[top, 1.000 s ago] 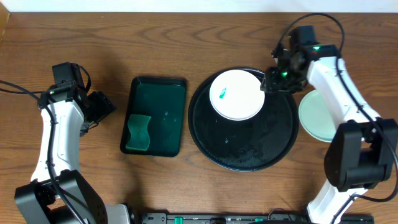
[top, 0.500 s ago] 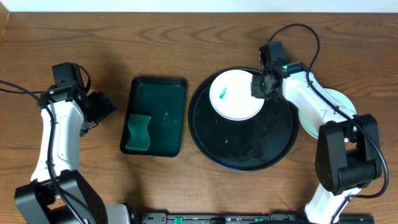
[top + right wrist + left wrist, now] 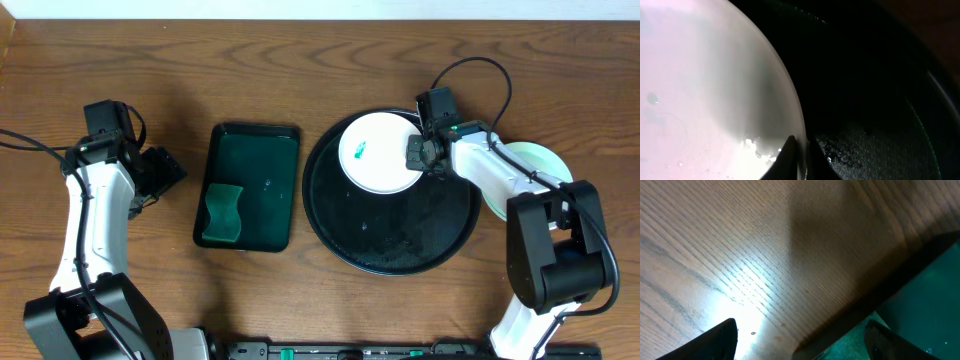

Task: Clean dirty plates on tray and stack at the side
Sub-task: 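Move the right gripper left and grip the white plate's right rim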

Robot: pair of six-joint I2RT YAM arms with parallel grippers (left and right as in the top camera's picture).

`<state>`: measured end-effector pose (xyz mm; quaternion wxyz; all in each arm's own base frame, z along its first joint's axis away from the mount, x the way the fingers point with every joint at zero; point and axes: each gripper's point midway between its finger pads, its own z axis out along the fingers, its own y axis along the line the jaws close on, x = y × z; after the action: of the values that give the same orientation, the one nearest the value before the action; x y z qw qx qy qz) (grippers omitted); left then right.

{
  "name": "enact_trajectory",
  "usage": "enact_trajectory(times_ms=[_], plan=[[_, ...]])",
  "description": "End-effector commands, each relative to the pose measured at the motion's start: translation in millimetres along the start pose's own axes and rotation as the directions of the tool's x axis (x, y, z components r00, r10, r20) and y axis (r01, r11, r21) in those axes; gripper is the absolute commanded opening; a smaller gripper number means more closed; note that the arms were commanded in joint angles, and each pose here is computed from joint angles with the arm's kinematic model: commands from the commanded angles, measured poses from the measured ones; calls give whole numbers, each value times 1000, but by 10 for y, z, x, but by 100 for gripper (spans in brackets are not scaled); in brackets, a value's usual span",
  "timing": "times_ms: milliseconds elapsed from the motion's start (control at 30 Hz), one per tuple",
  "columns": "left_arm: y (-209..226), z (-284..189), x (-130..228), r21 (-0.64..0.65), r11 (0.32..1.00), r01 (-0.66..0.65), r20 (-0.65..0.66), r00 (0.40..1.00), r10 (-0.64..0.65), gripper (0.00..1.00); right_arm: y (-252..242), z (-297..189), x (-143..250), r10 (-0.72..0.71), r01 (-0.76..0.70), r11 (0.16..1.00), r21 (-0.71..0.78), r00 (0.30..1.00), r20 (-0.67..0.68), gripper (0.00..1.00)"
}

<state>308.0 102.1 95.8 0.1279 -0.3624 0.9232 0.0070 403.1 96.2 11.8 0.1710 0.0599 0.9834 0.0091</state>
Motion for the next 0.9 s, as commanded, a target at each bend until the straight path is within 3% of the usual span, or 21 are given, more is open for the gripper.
enact_trajectory(times_ms=[0, 467, 867], plan=[[0, -74, -63, 3, 1000, 10, 24, 1000, -10, 81, -40, 0, 3, 1, -1, 1000, 22, 1000, 3, 1], [0, -74, -63, 3, 1000, 10, 24, 1000, -10, 81, -394, -342, 73, -24, 29, 988, 153, 999, -35, 1], [0, -74, -63, 3, 1000, 10, 24, 1000, -10, 81, -392, -340, 72, -286, 294, 946, 139, 955, -74, 2]])
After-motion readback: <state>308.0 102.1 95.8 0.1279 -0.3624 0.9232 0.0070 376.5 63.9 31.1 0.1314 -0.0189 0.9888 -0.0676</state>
